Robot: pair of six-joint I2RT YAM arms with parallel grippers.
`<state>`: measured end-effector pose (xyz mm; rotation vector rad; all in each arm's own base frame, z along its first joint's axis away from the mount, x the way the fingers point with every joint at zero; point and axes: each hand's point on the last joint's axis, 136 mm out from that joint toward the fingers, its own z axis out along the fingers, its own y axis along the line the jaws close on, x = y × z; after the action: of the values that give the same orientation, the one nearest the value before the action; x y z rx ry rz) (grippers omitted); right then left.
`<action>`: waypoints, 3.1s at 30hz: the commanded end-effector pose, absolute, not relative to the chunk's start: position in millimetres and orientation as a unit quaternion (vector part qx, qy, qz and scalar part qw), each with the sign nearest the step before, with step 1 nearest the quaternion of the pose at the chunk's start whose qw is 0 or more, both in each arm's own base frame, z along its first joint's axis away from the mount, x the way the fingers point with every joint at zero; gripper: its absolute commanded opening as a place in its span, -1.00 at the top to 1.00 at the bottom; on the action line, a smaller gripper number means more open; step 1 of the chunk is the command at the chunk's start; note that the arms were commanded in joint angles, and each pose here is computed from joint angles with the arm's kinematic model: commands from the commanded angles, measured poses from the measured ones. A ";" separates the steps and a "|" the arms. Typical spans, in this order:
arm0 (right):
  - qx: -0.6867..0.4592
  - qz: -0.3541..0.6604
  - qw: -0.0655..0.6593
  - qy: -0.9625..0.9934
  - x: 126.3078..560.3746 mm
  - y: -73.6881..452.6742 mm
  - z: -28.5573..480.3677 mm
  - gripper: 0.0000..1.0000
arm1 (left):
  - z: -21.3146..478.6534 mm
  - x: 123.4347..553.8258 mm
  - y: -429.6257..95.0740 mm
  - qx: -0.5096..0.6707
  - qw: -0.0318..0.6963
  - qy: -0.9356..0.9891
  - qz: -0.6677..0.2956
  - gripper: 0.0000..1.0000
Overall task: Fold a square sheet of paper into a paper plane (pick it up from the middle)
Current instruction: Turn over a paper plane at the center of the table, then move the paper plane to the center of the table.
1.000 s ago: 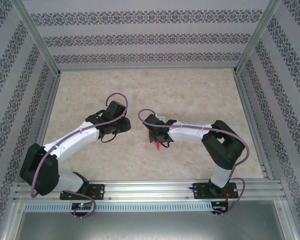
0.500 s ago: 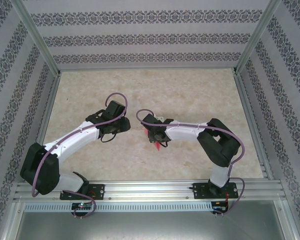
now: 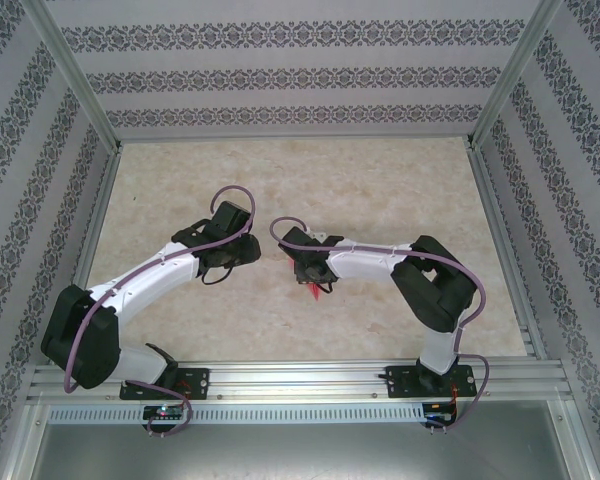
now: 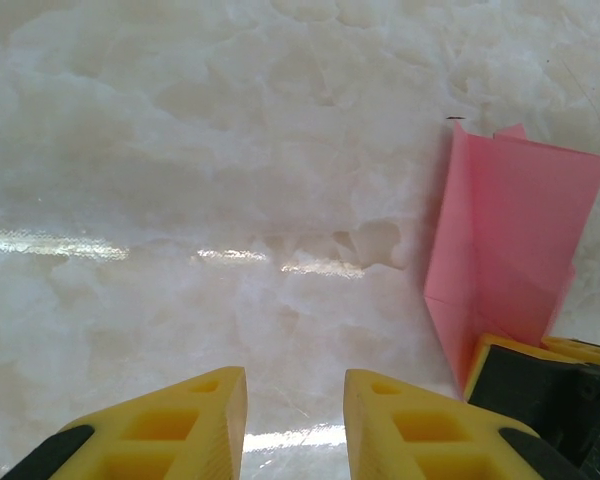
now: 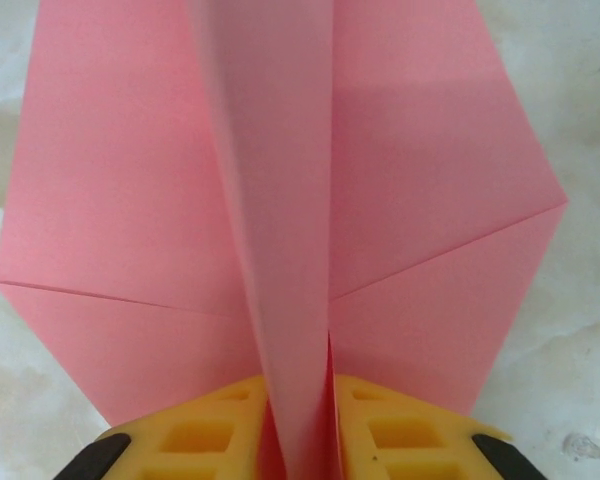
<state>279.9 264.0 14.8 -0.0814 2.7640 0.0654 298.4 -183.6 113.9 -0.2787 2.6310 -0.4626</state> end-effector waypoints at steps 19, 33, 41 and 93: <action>-0.006 0.002 0.165 0.986 277.8 263.9 -5.9 0.48 | 144.0 298.7 -154.7 -0.127 0.311 0.928 -0.163 0.29; 0.012 -0.001 0.156 0.988 281.3 263.1 -7.7 0.39 | 150.3 296.2 -156.8 -0.116 0.325 0.921 -0.181 0.20; 0.025 0.013 0.161 0.986 283.3 267.0 -3.1 0.46 | 152.3 296.4 -155.9 -0.113 0.328 0.920 -0.179 0.19; 0.027 0.063 0.253 0.965 300.6 256.9 96.4 0.28 | 154.7 295.8 -154.6 -0.111 0.335 0.918 -0.180 0.11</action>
<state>298.8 262.0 82.6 0.0879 2.6659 0.1940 288.5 -157.0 145.0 -0.2993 2.4483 -0.4606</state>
